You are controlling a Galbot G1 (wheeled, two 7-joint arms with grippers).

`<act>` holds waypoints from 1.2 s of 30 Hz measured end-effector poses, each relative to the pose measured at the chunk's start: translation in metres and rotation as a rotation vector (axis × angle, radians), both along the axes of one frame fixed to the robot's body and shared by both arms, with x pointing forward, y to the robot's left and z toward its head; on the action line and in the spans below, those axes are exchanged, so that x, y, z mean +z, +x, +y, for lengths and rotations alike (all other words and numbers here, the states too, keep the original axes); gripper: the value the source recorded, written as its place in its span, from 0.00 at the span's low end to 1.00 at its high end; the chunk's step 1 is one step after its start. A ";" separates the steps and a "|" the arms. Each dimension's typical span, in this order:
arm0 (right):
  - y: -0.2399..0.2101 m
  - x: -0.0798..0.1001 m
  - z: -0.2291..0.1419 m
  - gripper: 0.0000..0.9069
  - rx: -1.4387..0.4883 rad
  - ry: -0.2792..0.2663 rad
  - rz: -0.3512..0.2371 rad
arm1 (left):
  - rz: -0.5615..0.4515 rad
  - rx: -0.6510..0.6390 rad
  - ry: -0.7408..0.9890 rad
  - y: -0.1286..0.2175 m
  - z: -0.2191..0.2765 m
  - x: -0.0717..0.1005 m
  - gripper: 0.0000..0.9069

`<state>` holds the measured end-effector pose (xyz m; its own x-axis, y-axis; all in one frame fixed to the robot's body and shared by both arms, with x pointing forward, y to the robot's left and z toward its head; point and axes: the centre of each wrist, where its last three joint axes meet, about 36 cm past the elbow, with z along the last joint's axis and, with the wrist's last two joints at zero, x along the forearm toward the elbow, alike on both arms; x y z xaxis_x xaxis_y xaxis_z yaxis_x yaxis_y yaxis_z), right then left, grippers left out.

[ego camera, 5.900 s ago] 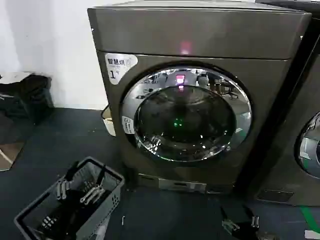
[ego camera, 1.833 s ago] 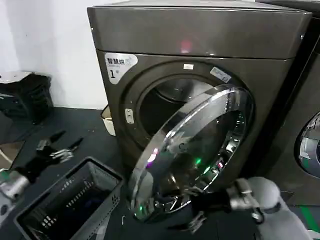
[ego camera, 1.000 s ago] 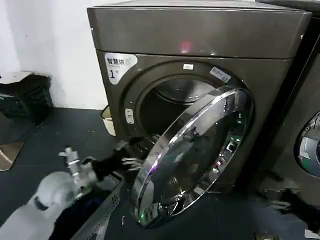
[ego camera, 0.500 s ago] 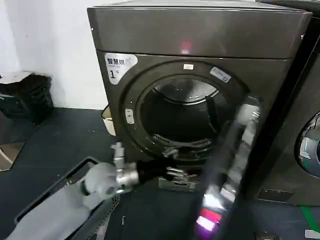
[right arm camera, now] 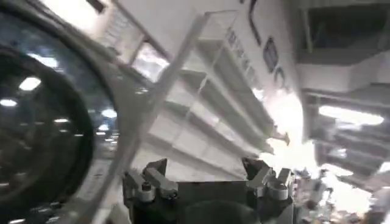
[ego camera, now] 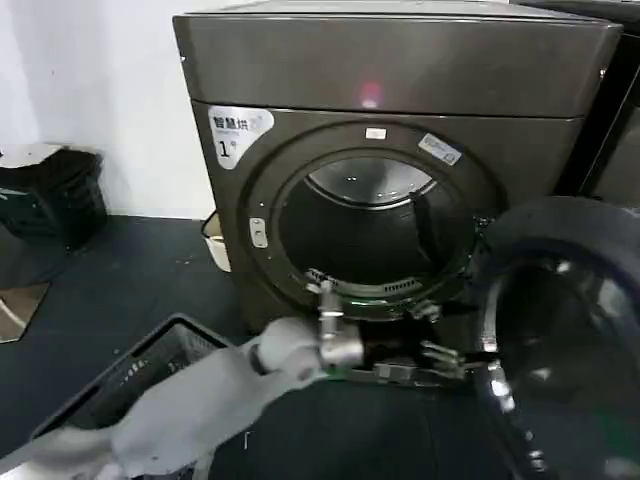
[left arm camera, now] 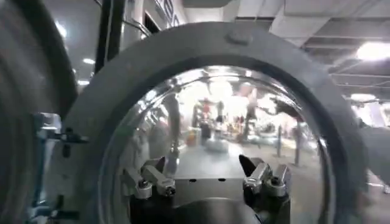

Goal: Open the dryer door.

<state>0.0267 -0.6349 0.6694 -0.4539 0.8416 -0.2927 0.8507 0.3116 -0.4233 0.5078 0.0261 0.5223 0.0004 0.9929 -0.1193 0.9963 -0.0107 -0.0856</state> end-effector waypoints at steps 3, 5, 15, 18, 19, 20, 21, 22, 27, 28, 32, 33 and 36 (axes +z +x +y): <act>-0.013 0.011 0.000 1.00 -0.045 -0.005 -0.011 | -0.002 -0.017 0.008 0.001 -0.020 -0.004 1.00; -0.024 0.016 -0.001 1.00 -0.074 -0.008 -0.017 | -0.005 -0.017 0.005 0.002 -0.033 -0.005 1.00; -0.056 0.028 0.000 1.00 -0.138 -0.036 -0.035 | -0.075 0.013 0.020 0.009 -0.086 -0.006 1.00; -0.058 0.028 0.000 1.00 -0.136 -0.040 -0.035 | -0.116 0.029 0.035 0.009 -0.099 -0.006 1.00; -0.058 0.027 0.000 1.00 -0.135 -0.041 -0.034 | -0.125 0.032 0.037 0.009 -0.102 -0.005 1.00; -0.058 0.026 -0.001 1.00 -0.135 -0.041 -0.035 | -0.129 0.029 0.037 0.008 -0.106 -0.004 1.00; -0.059 0.025 -0.001 1.00 -0.136 -0.040 -0.035 | -0.135 0.026 0.036 0.008 -0.108 -0.003 1.00; -0.059 0.025 -0.002 1.00 -0.137 -0.039 -0.035 | -0.150 0.024 0.038 0.008 -0.110 -0.001 1.00; -0.061 0.024 -0.003 1.00 -0.137 -0.042 -0.036 | -0.206 0.059 0.034 0.010 -0.120 -0.001 1.00; -0.061 0.024 -0.003 1.00 -0.139 -0.040 -0.037 | -0.205 0.070 0.030 0.010 -0.122 -0.002 1.00; -0.063 0.023 -0.004 1.00 -0.150 -0.034 -0.039 | -0.230 0.099 0.013 0.010 -0.132 -0.009 1.00; -0.064 0.024 -0.004 1.00 -0.151 -0.035 -0.040 | -0.228 0.098 0.016 0.009 -0.134 -0.011 1.00; -0.065 0.024 -0.004 1.00 -0.153 -0.036 -0.040 | -0.227 0.105 0.012 0.010 -0.137 -0.011 1.00</act>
<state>-0.0380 -0.6392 0.6934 -0.3089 0.8886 -0.3390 0.9035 0.1627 -0.3966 0.5174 -0.1108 0.5112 -0.0771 0.9902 -0.1161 0.9855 0.0934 0.1415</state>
